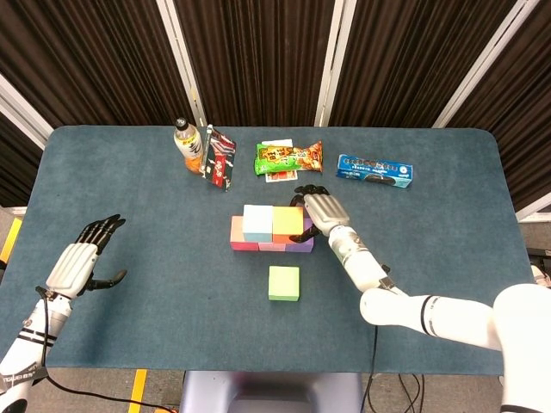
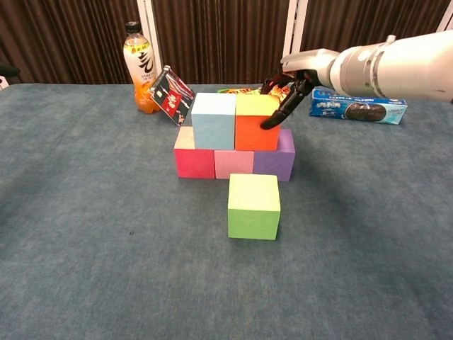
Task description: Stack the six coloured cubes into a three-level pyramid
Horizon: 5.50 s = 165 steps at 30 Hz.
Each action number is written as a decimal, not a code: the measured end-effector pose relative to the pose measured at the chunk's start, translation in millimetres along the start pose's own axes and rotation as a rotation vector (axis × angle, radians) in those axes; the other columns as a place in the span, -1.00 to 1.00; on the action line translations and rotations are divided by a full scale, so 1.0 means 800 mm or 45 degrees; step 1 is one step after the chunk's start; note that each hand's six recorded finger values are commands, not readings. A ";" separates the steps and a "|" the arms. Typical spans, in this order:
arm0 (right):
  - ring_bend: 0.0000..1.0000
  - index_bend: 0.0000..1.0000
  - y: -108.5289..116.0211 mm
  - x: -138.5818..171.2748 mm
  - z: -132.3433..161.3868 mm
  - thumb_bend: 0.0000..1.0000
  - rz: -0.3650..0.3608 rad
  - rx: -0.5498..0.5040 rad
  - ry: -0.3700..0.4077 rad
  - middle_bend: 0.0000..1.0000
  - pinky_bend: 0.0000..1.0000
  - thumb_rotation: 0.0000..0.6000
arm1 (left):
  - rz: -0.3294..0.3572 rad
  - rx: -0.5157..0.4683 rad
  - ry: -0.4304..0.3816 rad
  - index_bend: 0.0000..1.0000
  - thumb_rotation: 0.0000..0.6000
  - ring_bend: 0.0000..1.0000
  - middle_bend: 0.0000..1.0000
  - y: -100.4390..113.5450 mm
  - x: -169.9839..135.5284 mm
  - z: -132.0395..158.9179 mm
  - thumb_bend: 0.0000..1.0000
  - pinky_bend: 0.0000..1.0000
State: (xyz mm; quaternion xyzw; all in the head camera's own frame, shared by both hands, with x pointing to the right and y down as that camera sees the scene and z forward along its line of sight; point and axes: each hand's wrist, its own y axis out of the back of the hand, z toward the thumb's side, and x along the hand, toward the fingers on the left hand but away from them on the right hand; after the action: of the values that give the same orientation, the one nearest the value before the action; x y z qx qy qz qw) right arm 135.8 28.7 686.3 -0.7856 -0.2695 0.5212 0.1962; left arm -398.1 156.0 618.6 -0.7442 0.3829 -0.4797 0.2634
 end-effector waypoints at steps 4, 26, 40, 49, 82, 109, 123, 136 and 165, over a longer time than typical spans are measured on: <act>-0.91 -0.09 0.000 -0.001 0.000 -0.31 -0.002 0.000 -0.002 -0.58 -0.89 1.00 | 0.000 -0.003 0.003 -1.00 1.00 -1.00 -1.00 0.000 0.000 -0.001 -0.40 -0.89; -0.91 -0.11 0.000 -0.001 0.002 -0.31 -0.003 0.000 -0.001 -0.58 -0.89 1.00 | -0.004 -0.008 0.006 -1.00 1.00 -1.00 -1.00 -0.002 -0.001 -0.004 -0.40 -0.89; -0.93 -0.18 -0.002 -0.002 0.001 -0.31 0.004 0.006 -0.008 -0.60 -0.92 1.00 | -0.007 -0.009 0.010 -1.00 1.00 -1.00 -1.00 -0.003 -0.001 -0.005 -0.40 -0.89; -0.96 -0.43 -0.004 0.001 0.001 -0.31 0.013 0.012 -0.007 -0.62 -0.94 1.00 | -0.010 -0.007 0.005 -1.00 1.00 -1.00 -1.00 -0.004 -0.001 -0.004 -0.40 -0.89; -0.91 -0.57 0.039 0.111 -0.059 -0.53 -0.244 0.005 0.018 -0.63 -0.68 1.00 | 0.043 0.024 -0.001 -1.00 1.00 -1.00 -1.00 0.006 -0.003 0.004 -0.40 -0.88; 0.06 -0.39 -0.108 0.157 -0.038 -0.53 0.093 0.104 0.155 -0.09 0.58 1.00 | 0.072 0.008 0.006 -1.00 1.00 -1.00 -1.00 0.006 -0.020 0.009 -0.40 -0.88; 0.25 -0.37 -0.125 0.122 -0.015 -0.53 0.039 0.157 0.113 0.08 0.80 1.00 | 0.072 -0.021 -0.005 -1.00 1.00 -1.00 -1.00 0.005 -0.022 0.001 -0.40 -0.87; 0.34 -0.21 -0.144 0.107 -0.004 -0.53 0.027 0.160 0.111 0.15 0.90 1.00 | 0.063 -0.044 -0.012 -1.00 1.00 -1.00 -1.00 0.002 -0.021 -0.002 -0.40 -0.87; 0.48 0.18 0.051 0.147 0.026 -0.28 -0.114 0.054 0.270 0.29 1.00 1.00 | 0.079 -0.025 0.012 -1.00 1.00 -1.00 -1.00 0.009 -0.024 0.003 -0.40 -0.86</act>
State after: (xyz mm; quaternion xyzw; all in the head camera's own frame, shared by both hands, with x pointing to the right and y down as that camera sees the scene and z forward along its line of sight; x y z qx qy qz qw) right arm 162.0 71.2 570.3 -0.8192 -0.2708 0.4315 0.2634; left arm -403.1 167.8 602.1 -0.7323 0.4117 -0.4711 0.2690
